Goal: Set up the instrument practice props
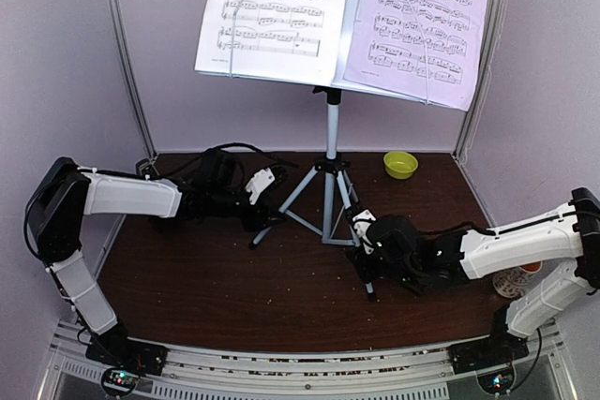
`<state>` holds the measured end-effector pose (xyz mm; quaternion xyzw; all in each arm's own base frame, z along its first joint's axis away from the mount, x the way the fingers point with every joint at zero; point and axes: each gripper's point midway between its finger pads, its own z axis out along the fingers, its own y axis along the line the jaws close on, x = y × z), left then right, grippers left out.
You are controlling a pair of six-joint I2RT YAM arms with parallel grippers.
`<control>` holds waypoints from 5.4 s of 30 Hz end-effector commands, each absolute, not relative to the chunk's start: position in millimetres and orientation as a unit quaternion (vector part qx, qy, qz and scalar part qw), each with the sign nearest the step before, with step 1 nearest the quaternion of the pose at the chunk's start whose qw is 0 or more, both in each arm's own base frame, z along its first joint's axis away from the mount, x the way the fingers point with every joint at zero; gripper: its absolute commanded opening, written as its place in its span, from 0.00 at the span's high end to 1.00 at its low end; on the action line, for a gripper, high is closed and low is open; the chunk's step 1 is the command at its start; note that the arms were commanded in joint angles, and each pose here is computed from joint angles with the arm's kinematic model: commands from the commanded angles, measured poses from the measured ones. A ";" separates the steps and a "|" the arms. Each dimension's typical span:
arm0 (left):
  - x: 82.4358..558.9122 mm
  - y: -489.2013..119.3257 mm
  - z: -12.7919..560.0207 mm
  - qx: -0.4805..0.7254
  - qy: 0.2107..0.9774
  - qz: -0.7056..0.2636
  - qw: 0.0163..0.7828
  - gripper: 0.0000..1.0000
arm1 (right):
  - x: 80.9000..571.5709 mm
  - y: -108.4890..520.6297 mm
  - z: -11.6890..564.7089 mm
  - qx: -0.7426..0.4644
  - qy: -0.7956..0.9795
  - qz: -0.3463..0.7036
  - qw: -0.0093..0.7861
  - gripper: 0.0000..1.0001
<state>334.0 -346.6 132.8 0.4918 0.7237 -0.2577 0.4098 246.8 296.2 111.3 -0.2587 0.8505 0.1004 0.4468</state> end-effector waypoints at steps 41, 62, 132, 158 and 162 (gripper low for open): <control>466.0 -316.8 183.8 0.385 0.749 -0.083 0.532 0.89 | 397.7 306.0 168.9 -0.243 0.815 0.027 0.525 1.00; 430.0 -172.7 258.1 0.066 0.838 -0.040 0.540 0.02 | 362.6 295.8 239.0 -0.224 0.776 0.071 0.585 0.00; 342.1 -180.6 231.7 0.083 0.878 -0.016 0.471 0.59 | 327.1 273.8 301.3 -0.149 0.754 0.198 0.608 0.00; 260.3 -402.6 247.5 0.473 0.713 -0.250 0.453 0.63 | 314.7 265.3 291.8 -0.161 0.760 0.222 0.589 0.00; 257.2 -406.9 240.1 0.496 0.704 -0.249 0.444 0.58 | 316.4 265.9 290.2 -0.161 0.761 0.223 0.587 0.00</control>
